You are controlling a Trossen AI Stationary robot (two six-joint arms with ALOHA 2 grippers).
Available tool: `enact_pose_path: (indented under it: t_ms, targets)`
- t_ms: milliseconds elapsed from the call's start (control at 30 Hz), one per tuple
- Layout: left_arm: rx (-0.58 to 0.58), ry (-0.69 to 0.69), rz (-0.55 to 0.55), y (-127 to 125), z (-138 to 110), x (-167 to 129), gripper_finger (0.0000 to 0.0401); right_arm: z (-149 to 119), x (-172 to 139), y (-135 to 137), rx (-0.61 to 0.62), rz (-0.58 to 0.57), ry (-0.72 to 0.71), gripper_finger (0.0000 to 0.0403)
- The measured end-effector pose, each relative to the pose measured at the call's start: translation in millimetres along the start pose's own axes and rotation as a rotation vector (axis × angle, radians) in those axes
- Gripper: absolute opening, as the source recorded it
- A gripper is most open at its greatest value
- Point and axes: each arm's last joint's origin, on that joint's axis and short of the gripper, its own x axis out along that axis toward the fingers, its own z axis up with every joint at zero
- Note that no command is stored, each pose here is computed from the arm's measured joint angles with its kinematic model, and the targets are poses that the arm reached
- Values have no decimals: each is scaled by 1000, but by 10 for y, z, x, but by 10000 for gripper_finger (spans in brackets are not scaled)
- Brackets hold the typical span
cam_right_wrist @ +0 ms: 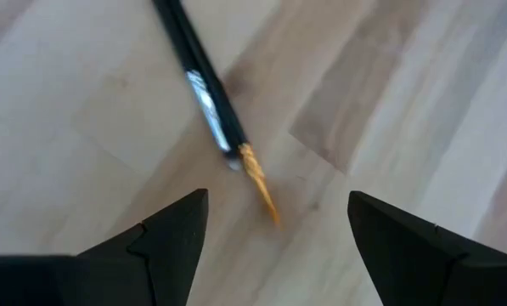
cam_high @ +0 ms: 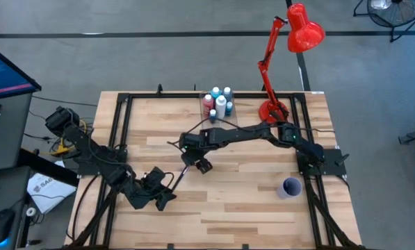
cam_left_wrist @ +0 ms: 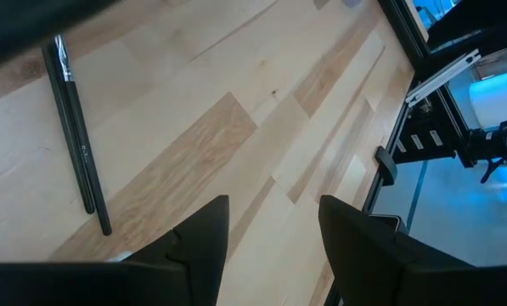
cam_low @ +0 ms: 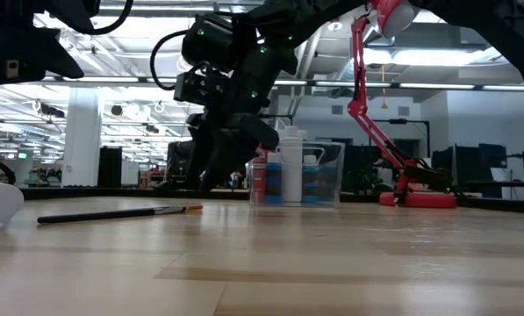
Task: Pick & Place Paint Supplies
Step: Put the gold paintbrush into the purple cup
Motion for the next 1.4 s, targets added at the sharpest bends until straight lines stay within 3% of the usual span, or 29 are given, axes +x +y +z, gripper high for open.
enact_pose_path:
  t_ms: [267, 867, 1200, 1400]
  targets:
    - [-1, 1, -2, -2, 0, 0, 176, -85, -12, -115, 44, -11, 0, 276]
    - [1, 15, -4, -2, -4, 0, 176, 37, -10, -59, 102, 16, -94, 276]
    - [8, 15, -2, -1, -4, 0, 176, 115, 0, 62, 54, 37, -94, 276]
    - [8, 17, -4, -2, -5, 0, 176, 150, 15, 260, -33, 21, 25, 276]
